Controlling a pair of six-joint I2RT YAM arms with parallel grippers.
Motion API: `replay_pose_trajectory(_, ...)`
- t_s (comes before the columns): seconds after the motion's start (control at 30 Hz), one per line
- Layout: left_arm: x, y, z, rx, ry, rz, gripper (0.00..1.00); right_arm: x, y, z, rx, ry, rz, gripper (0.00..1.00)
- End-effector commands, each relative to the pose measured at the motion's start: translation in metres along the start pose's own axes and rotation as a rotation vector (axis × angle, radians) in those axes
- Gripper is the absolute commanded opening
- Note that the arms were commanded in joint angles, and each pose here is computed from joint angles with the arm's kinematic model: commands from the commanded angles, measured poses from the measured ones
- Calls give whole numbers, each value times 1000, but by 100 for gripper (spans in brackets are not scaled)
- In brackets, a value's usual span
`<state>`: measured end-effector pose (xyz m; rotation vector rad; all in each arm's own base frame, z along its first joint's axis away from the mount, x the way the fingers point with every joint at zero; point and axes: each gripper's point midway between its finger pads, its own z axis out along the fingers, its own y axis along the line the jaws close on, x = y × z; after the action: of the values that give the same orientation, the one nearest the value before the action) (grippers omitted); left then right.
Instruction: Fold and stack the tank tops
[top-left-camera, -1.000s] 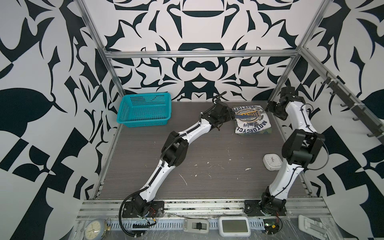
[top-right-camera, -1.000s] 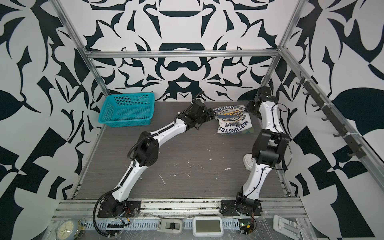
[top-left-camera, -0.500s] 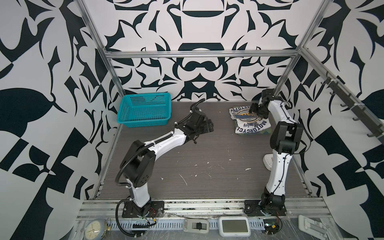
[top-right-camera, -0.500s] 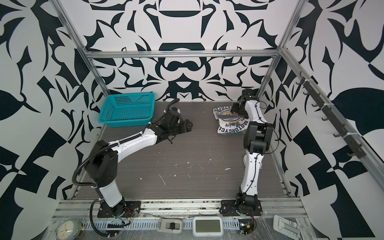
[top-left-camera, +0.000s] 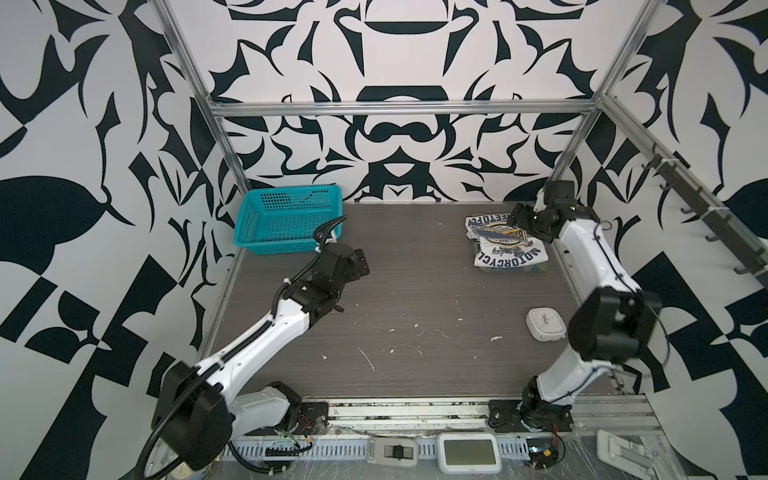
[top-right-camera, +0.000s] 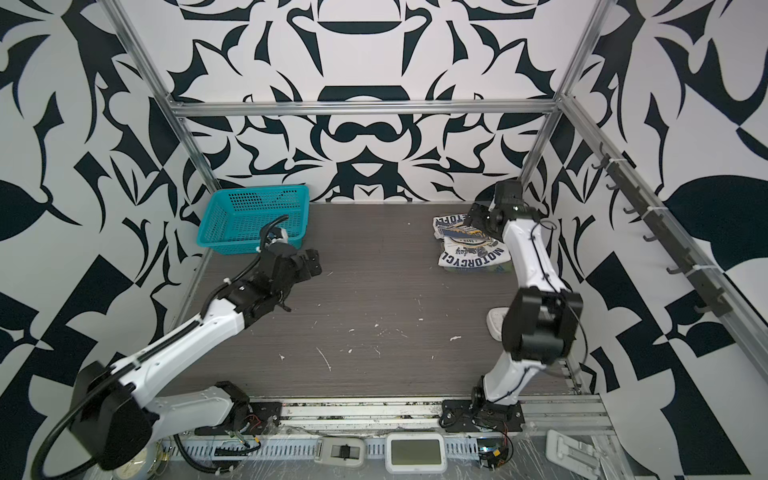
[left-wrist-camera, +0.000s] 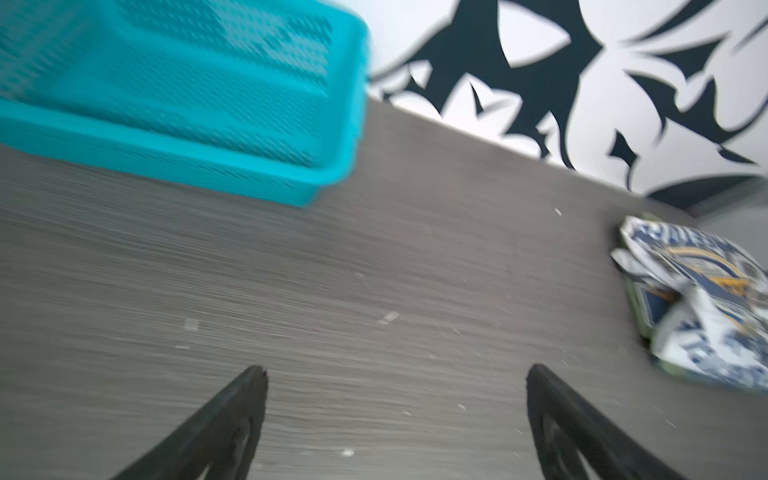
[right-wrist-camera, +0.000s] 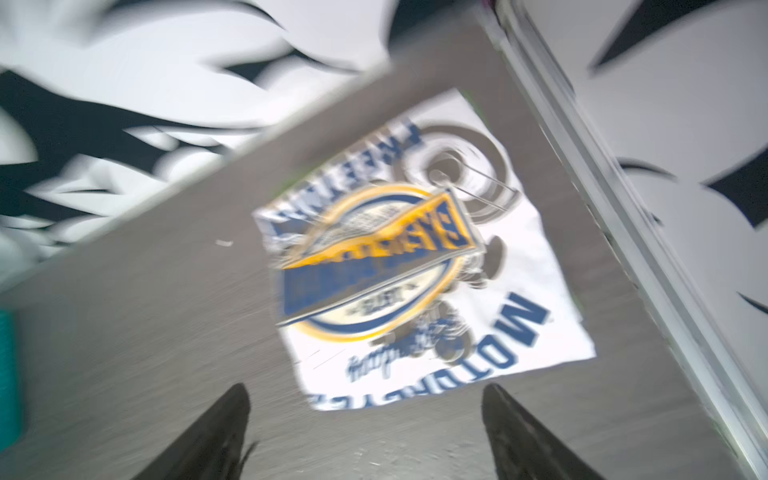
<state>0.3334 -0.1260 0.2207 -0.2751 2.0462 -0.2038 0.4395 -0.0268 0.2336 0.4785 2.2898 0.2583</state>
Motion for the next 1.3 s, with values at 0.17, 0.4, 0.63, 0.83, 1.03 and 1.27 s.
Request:
replay_pose_trajectory(0.17, -17, 116, -21, -411, -296, 200, 99, 97, -24, 25, 136, -102, -336, 99)
replay_pose_trajectory(0.4, 23, 166, 29, -426, -226, 217, 99, 142, -55, 62, 189, -171, -363, 99)
replay_pose_trajectory(0.63, 25, 165, 68, -305, -248, 275, 99, 137, -24, 60, 52, -321, -479, 100)
replay_pose_trajectory(0.83, 31, 185, 93, -219, -328, 194, 99, 148, -30, 69, 4, -393, -452, 99)
replay_pose_trajectory(1.03, 30, 202, 97, -275, -272, 128, 99, 145, -39, 67, 59, -402, -420, 100)
replay_pose_trajectory(1.27, 32, 203, 100, -281, -236, 115, 99, 148, -36, 68, 40, -389, -437, 100)
